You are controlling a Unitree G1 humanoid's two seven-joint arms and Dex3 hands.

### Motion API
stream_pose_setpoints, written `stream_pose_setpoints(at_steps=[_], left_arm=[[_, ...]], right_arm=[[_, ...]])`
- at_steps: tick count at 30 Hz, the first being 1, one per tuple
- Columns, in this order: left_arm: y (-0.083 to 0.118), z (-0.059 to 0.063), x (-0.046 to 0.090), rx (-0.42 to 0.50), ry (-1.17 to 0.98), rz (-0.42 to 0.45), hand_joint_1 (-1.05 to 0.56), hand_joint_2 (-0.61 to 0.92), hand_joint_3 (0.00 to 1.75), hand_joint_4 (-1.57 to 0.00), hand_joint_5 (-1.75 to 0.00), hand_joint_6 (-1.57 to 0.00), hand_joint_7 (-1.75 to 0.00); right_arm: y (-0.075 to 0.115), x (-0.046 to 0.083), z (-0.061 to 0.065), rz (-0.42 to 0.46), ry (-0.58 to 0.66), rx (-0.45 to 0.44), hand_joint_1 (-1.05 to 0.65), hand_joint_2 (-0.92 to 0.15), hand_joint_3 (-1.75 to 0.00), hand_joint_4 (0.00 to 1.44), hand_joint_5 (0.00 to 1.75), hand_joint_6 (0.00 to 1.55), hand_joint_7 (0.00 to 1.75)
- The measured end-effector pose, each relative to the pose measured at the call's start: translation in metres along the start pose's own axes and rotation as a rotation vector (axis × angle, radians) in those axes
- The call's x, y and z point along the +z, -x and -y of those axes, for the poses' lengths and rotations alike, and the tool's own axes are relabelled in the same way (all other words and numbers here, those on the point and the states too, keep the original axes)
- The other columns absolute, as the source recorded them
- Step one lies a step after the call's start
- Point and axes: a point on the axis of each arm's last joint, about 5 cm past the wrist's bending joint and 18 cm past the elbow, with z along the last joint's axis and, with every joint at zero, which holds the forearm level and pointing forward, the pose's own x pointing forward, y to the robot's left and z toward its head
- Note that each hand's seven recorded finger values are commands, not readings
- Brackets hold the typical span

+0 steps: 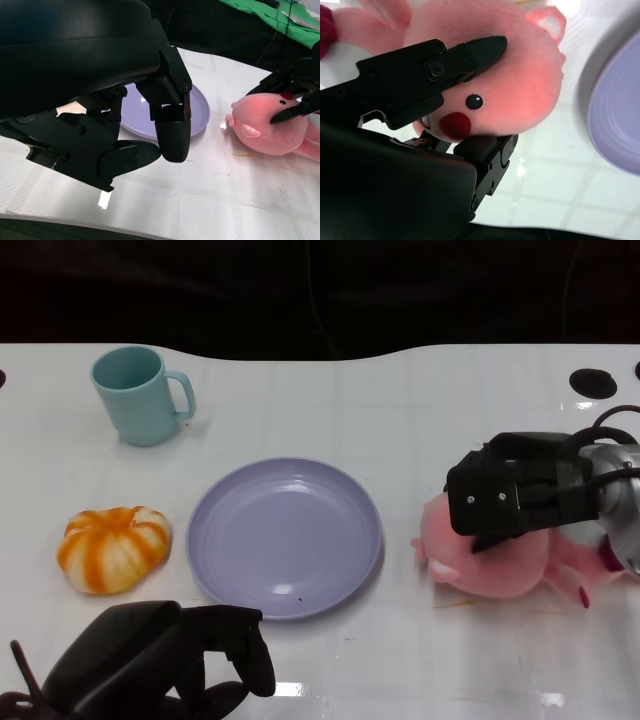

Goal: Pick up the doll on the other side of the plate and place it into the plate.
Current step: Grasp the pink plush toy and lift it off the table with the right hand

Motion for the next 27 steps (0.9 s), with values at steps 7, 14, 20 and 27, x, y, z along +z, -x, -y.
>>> stream_pose_setpoints(at_steps=[7, 14, 20, 27], left_arm=[[0.000, 0.000, 0.000, -0.009, 0.003, -0.007, -0.21, 0.73, 0.68, -0.70, -1.47, -0.76, -1.09], [0.000, 0.000, 0.000, -0.009, 0.003, -0.006, -0.21, 0.73, 0.68, -0.71, -1.47, -0.77, -1.09], [0.000, 0.000, 0.000, -0.009, 0.002, -0.006, -0.20, 0.73, 0.68, -0.71, -1.46, -0.76, -1.10], [0.000, 0.000, 0.000, -0.009, 0.001, -0.003, -0.20, 0.72, 0.68, -0.72, -1.44, -0.77, -1.09]], right_arm=[[-0.001, 0.003, -0.008, 0.051, -0.004, -0.104, -0.22, -0.80, -0.48, 0.86, 1.73, 0.73, 1.56], [0.001, -0.001, -0.024, 0.084, -0.025, -0.218, -0.21, -0.88, -0.38, 0.86, 1.75, 0.67, 1.67], [0.003, -0.007, -0.035, 0.108, -0.059, -0.376, -0.21, -0.57, -0.94, 0.90, 1.75, 0.73, 1.60], [0.010, -0.011, -0.036, 0.146, -0.114, -0.520, -0.18, -0.39, -1.29, 0.93, 1.75, 0.72, 1.75]])
